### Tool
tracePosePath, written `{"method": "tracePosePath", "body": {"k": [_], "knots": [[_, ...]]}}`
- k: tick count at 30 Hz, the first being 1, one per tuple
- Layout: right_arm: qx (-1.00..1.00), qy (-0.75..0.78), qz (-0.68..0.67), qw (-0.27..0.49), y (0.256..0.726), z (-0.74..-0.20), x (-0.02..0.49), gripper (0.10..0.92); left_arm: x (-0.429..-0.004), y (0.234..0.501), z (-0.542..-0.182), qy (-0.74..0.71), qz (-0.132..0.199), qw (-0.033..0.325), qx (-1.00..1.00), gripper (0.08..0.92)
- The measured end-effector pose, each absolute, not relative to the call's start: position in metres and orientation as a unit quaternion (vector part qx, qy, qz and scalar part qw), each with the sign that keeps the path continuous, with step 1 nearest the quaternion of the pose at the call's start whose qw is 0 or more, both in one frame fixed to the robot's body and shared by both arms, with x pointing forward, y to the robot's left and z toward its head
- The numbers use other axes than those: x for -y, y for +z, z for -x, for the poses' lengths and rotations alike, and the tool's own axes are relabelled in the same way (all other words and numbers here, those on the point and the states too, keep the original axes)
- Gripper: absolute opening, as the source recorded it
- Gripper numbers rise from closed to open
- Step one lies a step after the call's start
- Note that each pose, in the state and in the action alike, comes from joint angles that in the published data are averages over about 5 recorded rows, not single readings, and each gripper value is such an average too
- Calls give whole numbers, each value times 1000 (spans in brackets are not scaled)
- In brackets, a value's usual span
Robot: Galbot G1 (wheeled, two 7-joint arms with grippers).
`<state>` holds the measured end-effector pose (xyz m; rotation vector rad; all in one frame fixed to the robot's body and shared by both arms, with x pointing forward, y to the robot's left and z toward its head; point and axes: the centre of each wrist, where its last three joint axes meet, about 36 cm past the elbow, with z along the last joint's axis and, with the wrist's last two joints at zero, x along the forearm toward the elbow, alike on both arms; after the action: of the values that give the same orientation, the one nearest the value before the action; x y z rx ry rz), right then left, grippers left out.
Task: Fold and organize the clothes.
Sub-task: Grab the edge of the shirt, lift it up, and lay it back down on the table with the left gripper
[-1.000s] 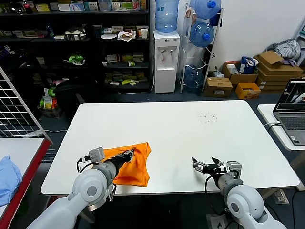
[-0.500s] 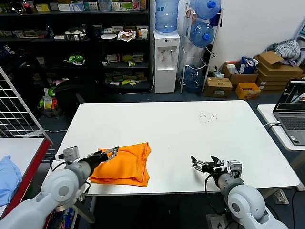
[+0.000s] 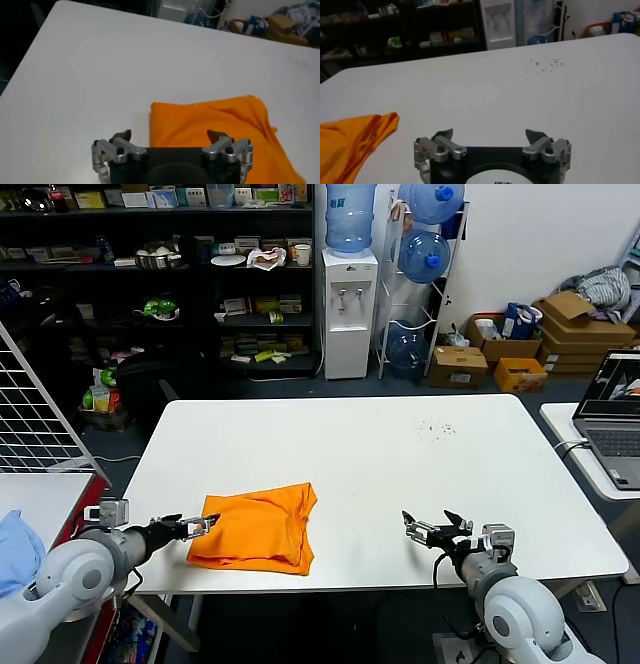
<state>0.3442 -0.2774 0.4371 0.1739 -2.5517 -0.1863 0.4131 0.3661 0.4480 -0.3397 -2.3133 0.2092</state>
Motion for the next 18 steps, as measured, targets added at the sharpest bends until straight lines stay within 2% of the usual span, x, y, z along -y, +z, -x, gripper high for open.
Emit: {"method": "tracePosePath", "body": {"k": [9,18], "knots": [[953,-71,-61,287,436,-340,279,921,-391,431,-427,83,142,395,904,921],[953,-73,-57,289,434,-340,279,921,-395,422,-429,87,150,403,898,921]]}}
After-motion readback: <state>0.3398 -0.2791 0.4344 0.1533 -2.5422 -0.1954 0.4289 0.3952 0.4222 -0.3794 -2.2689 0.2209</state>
